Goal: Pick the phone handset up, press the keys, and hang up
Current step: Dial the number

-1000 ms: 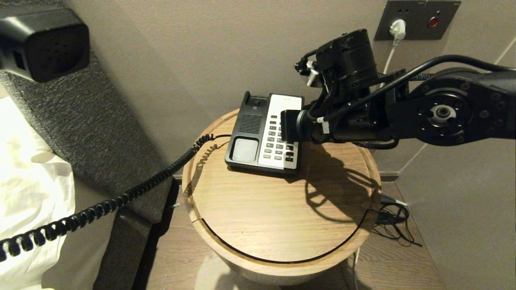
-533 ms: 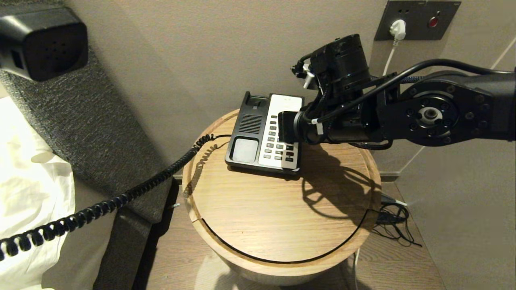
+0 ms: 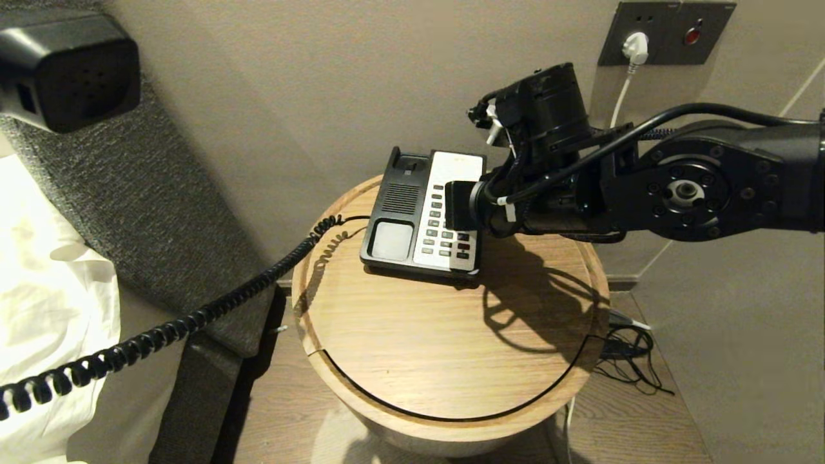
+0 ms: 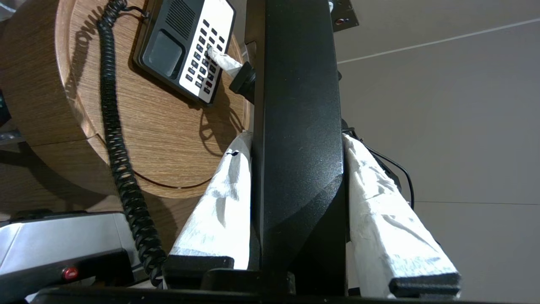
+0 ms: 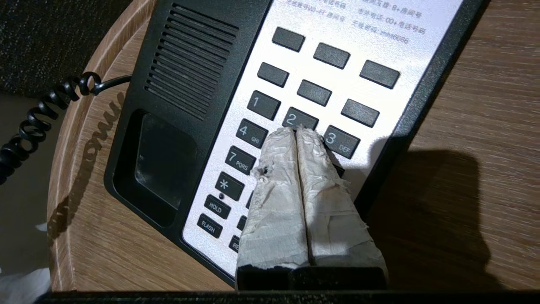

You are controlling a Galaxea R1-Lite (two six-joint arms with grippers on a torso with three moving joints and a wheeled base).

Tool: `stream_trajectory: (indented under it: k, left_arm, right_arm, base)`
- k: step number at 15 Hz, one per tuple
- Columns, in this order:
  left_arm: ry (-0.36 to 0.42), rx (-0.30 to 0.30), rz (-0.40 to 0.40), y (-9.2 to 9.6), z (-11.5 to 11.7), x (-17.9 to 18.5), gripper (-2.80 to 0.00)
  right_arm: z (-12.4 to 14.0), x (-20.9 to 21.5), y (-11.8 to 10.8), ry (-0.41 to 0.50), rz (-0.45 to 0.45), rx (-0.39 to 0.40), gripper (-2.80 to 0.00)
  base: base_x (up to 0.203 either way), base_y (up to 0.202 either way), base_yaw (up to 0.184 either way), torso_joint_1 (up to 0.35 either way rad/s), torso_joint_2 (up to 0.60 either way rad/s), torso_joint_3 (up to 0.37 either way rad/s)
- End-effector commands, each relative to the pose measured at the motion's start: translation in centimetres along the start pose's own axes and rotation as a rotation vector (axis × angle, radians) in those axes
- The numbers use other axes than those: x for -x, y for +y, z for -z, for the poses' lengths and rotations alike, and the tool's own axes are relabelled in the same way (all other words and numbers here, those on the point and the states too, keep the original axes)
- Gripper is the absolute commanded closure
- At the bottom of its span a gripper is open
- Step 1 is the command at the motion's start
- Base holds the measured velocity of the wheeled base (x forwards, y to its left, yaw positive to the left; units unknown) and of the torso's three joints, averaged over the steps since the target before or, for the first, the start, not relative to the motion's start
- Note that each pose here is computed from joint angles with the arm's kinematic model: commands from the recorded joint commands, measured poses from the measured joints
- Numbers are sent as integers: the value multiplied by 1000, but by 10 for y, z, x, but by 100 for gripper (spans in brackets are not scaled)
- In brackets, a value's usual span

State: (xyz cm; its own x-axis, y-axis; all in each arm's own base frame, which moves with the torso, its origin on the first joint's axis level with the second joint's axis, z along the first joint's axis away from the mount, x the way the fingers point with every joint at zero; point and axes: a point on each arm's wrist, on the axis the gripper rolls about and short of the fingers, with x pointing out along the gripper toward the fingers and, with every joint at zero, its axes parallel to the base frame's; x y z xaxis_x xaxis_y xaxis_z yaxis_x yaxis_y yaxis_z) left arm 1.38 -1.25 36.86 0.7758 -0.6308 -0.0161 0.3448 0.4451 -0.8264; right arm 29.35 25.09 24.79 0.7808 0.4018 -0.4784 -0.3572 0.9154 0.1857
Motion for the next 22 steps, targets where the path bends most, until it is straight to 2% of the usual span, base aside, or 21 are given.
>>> stream_trajectory:
  k: [1, 4, 8, 12, 22]
  left_arm:
    - [3, 6, -2, 0, 0, 0, 0]
    - [3, 6, -2, 0, 0, 0, 0]
    - [3, 6, 0, 0, 1, 1, 0]
    - [3, 5, 1, 0, 1, 1, 0]
    - [4, 6, 0, 2, 2, 3, 0]
  right_arm:
    - [6, 1, -3, 26, 12, 6, 0]
    - [8, 5, -4, 25, 22, 8, 0]
    - [-8, 17, -2, -36, 3, -10, 0]
    - [-14, 31, -2, -57, -6, -16, 0]
    - [-3, 20, -3, -7, 12, -9, 0]
  base:
    - [0, 0, 0, 0, 0, 0]
    - [0, 0, 0, 0, 0, 0]
    - [0, 0, 0, 0, 0, 0]
    - [0, 0, 0, 0, 0, 0]
    - [0, 0, 0, 0, 0, 0]
